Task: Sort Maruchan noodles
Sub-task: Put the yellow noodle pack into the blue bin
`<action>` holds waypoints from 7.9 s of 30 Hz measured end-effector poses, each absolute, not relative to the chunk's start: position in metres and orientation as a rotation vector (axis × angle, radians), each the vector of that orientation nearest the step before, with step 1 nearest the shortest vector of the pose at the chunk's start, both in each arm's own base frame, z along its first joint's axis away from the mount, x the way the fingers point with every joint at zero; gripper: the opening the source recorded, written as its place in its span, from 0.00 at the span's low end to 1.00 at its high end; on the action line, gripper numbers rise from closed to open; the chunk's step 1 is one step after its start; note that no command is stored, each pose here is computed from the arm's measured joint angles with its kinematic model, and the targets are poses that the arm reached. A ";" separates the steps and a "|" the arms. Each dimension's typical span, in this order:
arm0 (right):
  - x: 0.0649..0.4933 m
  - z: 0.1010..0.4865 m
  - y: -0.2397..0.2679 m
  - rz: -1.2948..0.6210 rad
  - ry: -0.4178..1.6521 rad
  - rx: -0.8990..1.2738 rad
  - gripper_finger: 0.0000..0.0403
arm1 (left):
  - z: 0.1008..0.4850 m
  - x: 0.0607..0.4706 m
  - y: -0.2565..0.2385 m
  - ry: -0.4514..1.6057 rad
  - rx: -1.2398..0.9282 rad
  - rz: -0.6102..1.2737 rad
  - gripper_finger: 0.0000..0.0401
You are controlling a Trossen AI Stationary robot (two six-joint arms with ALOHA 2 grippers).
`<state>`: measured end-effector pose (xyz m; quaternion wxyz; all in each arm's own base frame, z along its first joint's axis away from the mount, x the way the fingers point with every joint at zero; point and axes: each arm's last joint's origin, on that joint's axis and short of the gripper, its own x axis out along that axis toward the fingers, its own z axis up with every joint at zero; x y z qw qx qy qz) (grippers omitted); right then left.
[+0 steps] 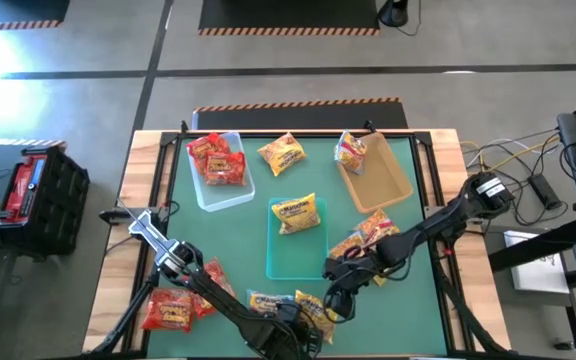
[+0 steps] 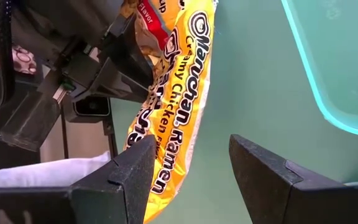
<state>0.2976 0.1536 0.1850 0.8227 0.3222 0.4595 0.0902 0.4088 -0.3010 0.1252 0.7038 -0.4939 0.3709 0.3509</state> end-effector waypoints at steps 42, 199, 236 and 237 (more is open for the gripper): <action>0.311 0.171 0.161 0.200 0.962 0.844 0.49 | 0.120 0.409 -0.301 0.832 -1.089 0.789 0.10; 0.336 0.196 -0.146 -0.644 0.209 0.718 0.37 | 0.206 0.289 0.219 0.697 -0.725 0.719 0.10; 0.335 0.183 -0.149 -0.626 0.279 0.778 0.33 | 0.176 0.354 0.202 0.931 -0.748 0.361 0.10; 0.335 0.182 -0.148 -0.608 0.294 0.787 0.33 | 0.179 0.354 0.206 0.913 -0.737 0.374 0.10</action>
